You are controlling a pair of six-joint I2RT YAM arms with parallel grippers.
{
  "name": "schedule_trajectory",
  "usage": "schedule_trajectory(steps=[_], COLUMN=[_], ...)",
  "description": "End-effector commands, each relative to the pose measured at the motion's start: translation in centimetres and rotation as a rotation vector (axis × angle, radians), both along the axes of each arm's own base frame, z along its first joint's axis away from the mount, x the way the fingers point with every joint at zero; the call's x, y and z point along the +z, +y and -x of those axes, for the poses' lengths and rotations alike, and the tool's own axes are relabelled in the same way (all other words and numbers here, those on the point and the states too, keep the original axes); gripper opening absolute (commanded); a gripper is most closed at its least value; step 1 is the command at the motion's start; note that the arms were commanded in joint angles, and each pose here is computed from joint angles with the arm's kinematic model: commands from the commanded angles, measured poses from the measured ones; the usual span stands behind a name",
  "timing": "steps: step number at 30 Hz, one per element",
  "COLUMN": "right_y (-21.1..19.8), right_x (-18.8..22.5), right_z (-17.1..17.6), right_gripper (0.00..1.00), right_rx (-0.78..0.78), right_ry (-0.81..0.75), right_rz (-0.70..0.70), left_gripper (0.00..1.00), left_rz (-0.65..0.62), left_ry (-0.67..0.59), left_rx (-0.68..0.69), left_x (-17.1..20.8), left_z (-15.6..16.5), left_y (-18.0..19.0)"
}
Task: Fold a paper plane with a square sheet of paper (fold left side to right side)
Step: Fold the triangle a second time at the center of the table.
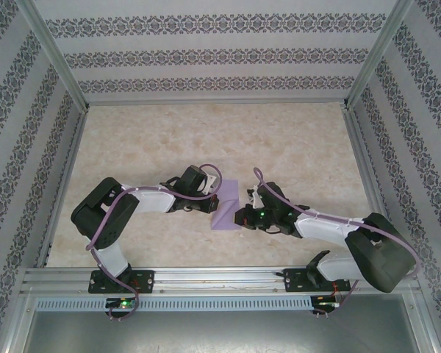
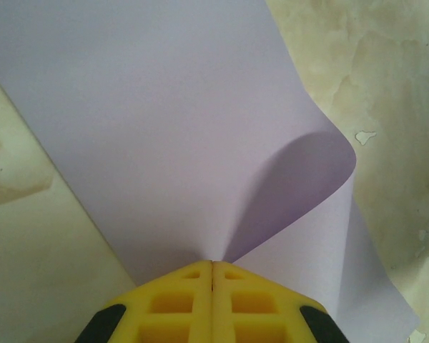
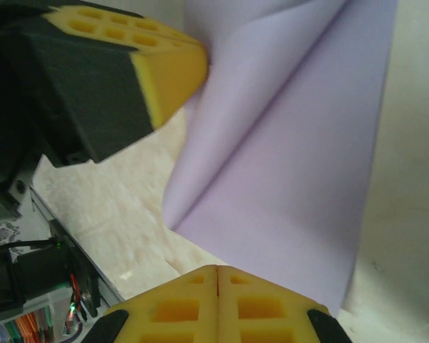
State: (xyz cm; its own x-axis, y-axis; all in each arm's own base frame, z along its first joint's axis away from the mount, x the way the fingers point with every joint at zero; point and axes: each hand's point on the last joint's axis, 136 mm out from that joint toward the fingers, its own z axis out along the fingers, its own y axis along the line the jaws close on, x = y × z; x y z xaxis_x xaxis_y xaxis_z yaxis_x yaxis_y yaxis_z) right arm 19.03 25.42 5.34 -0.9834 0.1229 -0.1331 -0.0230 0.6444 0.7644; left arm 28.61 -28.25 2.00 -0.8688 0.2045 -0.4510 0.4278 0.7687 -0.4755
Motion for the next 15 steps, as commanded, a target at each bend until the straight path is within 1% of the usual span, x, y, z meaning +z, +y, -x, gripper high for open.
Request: schedule_trajectory(steps=[1, 7, 15], right_y=[1.1, 2.8, 4.1], right_x=[1.3, 1.9, 0.9], right_z=[-1.3, -3.0, -4.0], right_gripper=[0.00, 0.00, 0.00], right_rx=[-0.021, -0.014, -0.002], right_ry=[-0.049, -0.080, -0.073], right_rz=[-0.029, -0.057, -0.055], left_gripper=[0.00, 0.00, 0.00], left_rz=[-0.041, -0.043, -0.046], left_ry=[0.027, 0.029, 0.030], left_rx=[0.008, 0.007, 0.008], left_x=[-1.8, -1.8, -1.7], left_z=[0.3, 0.4, 0.5], left_y=[1.1, 1.1, 1.2])
